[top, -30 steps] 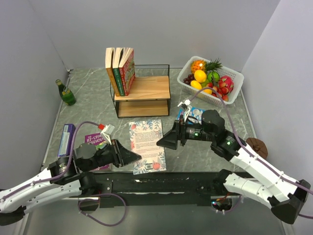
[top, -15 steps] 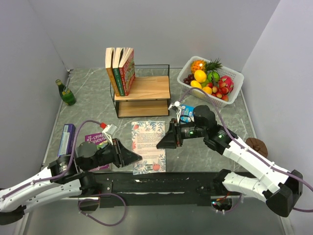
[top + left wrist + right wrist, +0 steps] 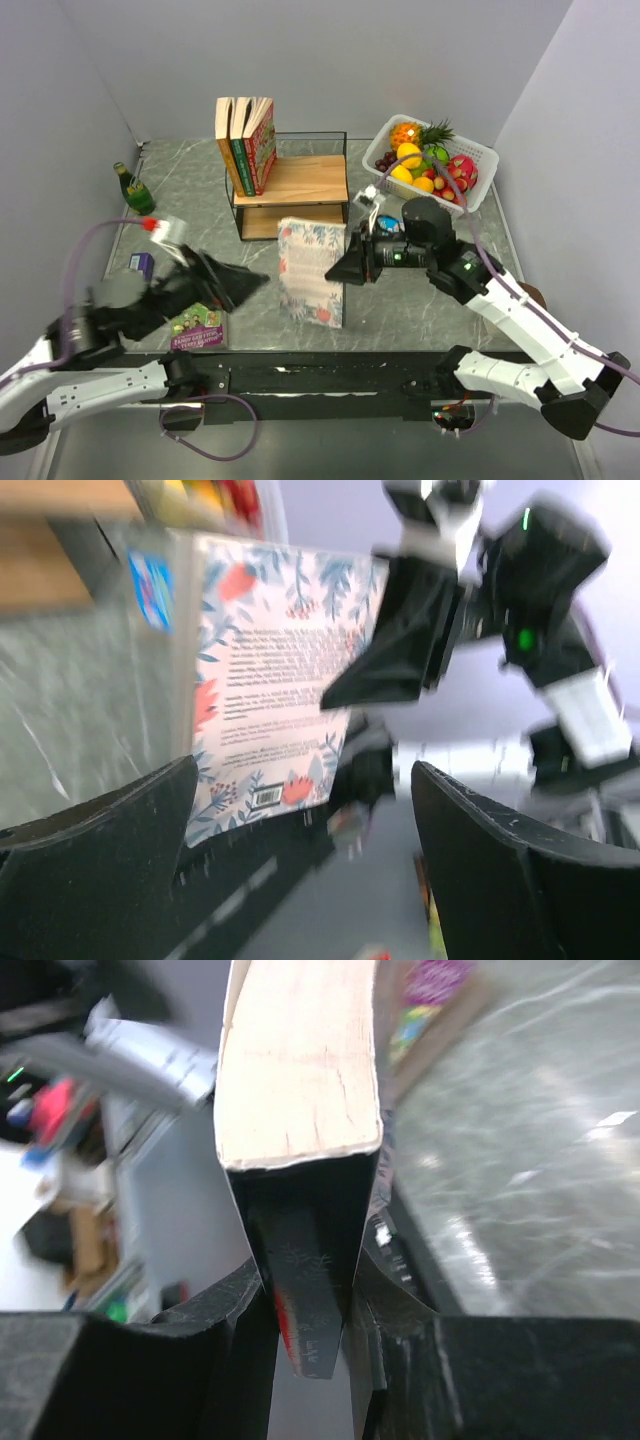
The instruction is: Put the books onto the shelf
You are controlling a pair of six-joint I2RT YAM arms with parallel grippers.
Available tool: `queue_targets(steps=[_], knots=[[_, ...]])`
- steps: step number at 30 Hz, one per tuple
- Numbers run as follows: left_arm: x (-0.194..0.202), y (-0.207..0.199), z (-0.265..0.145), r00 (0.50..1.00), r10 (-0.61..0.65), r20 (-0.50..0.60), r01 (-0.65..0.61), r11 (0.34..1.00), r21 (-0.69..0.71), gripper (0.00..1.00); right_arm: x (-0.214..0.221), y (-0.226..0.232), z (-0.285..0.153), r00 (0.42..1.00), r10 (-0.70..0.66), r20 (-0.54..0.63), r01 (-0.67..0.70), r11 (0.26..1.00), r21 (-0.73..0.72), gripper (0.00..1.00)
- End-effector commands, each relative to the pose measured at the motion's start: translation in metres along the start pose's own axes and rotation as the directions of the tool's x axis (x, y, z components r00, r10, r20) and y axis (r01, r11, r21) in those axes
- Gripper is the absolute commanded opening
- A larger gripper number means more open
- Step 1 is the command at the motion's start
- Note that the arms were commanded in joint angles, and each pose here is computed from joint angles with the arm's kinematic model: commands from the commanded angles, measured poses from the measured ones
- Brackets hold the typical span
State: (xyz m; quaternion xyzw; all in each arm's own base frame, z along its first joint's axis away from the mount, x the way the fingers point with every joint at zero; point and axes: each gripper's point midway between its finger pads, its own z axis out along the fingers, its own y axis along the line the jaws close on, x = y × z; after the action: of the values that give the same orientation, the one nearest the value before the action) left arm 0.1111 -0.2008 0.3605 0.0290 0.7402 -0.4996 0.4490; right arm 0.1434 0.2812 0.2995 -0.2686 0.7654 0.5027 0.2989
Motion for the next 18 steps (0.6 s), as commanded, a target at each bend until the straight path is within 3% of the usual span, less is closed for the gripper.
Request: queue_targets(steps=[1,4,8,14,17,18], knots=[[-0.069,0.023,-0.023,0.967,0.096,0.236,-0.042,0.974,-0.223,0.93,-0.086,0.006,-0.025,0.965,-0.121,0.233,0.078,0.979,0.186,0.0],[-0.106,0.029,-0.041,0.928,0.125,0.351,-0.007,0.947,-0.32,0.92,-0.126,0.005,-0.034,0.936,-0.152,0.317,0.062,0.959,0.276,0.0],[-0.121,0.054,-0.037,0.885,0.214,0.413,0.019,0.87,-0.492,0.9,-0.175,-0.008,-0.042,0.885,-0.215,0.413,0.029,0.911,0.413,0.0],[-0.143,0.078,-0.041,0.804,0.353,0.478,0.084,0.728,-0.68,0.83,-0.219,-0.059,-0.031,0.841,-0.351,0.411,-0.002,0.758,0.652,0.0],[-0.152,0.074,-0.03,0.787,0.393,0.476,0.063,0.716,-0.695,0.76,-0.233,-0.079,-0.023,0.833,-0.392,0.391,-0.008,0.697,0.717,0.0],[-0.153,0.075,-0.025,0.79,0.401,0.464,0.047,0.715,-0.698,0.66,-0.234,-0.085,-0.017,0.834,-0.397,0.382,-0.007,0.686,0.727,0.0]])
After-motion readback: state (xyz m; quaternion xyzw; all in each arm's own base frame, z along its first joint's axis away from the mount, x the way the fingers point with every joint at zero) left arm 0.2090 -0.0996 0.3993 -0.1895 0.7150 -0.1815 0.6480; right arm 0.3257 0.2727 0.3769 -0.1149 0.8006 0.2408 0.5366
